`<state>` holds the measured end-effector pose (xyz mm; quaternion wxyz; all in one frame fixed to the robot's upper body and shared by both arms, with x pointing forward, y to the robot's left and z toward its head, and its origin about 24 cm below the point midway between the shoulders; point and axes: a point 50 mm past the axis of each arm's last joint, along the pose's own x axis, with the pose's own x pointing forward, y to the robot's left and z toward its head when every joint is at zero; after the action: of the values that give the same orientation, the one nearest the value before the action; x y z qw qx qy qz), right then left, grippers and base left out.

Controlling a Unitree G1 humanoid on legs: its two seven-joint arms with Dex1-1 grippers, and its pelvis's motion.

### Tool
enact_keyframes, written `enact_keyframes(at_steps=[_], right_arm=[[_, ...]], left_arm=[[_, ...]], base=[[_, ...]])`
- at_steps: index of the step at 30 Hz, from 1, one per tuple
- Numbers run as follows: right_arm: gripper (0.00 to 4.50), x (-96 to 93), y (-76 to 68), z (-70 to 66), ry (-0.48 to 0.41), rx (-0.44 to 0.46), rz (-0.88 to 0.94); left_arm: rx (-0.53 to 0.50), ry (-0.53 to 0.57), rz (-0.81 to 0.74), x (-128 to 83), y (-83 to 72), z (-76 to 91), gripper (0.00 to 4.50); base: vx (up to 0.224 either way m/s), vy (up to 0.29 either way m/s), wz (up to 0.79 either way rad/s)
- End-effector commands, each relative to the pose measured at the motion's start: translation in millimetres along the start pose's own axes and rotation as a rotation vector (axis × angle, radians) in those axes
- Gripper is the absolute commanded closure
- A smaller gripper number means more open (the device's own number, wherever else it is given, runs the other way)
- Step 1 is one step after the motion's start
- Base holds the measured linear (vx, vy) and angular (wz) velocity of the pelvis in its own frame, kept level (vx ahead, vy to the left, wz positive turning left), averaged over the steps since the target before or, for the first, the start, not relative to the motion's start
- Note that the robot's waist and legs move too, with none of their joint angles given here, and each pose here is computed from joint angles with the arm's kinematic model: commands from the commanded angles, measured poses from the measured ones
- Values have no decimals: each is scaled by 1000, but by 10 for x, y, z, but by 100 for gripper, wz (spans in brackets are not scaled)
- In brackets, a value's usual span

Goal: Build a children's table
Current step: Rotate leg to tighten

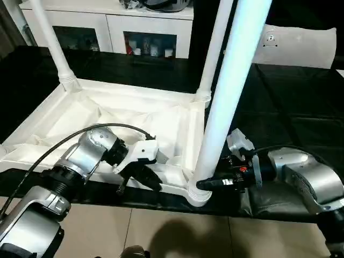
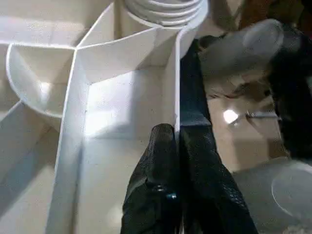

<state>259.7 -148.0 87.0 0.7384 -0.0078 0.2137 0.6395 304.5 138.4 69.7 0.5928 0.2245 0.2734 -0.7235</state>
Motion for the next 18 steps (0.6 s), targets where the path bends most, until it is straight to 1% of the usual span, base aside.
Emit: enact_keyframes(at_steps=[1,2,3,4,5,6,9,10,11,12,13,14,15,16,17,18], right_arm=[[241,134,84,52,-53,18,55],[241,231,5,47,-72,30,-84],[241,316,-84,54,-91,56,-217],[241,349,-120,62,-100,69,-269],[241,349,-120,62,-100,69,-269],[243,436,-221,101,-147,120,-411],[246,545,-303,141,-166,177,-553],[246,545,-303,141,-166,177,-553],[247,587,-320,161,-172,195,-593],[247,704,-350,208,-183,237,-678],[247,704,-350,208,-183,237,-678],[247,754,-350,236,-191,226,-695],[247,805,-340,277,-209,195,-700],[215,806,-340,278,-210,195,-700],[215,805,-342,298,-232,189,-711],[182,796,-346,302,-243,190,-719]], left_arm=[[17,-41,59,75,59,121,450],[-30,-86,127,126,108,169,450],[-61,-108,189,167,155,210,450],[-69,-113,213,183,174,226,450],[-69,-113,213,183,174,226,450],[-116,-136,293,231,237,271,450],[-189,-171,425,290,343,350,450],[-189,-171,425,290,343,350,450],[-222,-188,469,308,378,383,450],[-272,-221,557,331,441,468,450],[-272,-222,557,331,442,471,450],[-284,-232,594,327,468,499,450],[-282,-233,628,314,495,531,450],[-282,-233,629,313,495,532,450],[-270,-233,637,295,503,555,450],[-264,-236,638,285,505,565,450]], base=[[0,0,0],[0,0,0],[0,0,0],[0,0,0],[0,0,0],[0,0,0],[0,0,0],[0,0,0],[0,0,0],[0,0,0],[0,0,0],[0,0,0],[0,0,0],[0,0,0],[0,0,0],[0,0,0]])
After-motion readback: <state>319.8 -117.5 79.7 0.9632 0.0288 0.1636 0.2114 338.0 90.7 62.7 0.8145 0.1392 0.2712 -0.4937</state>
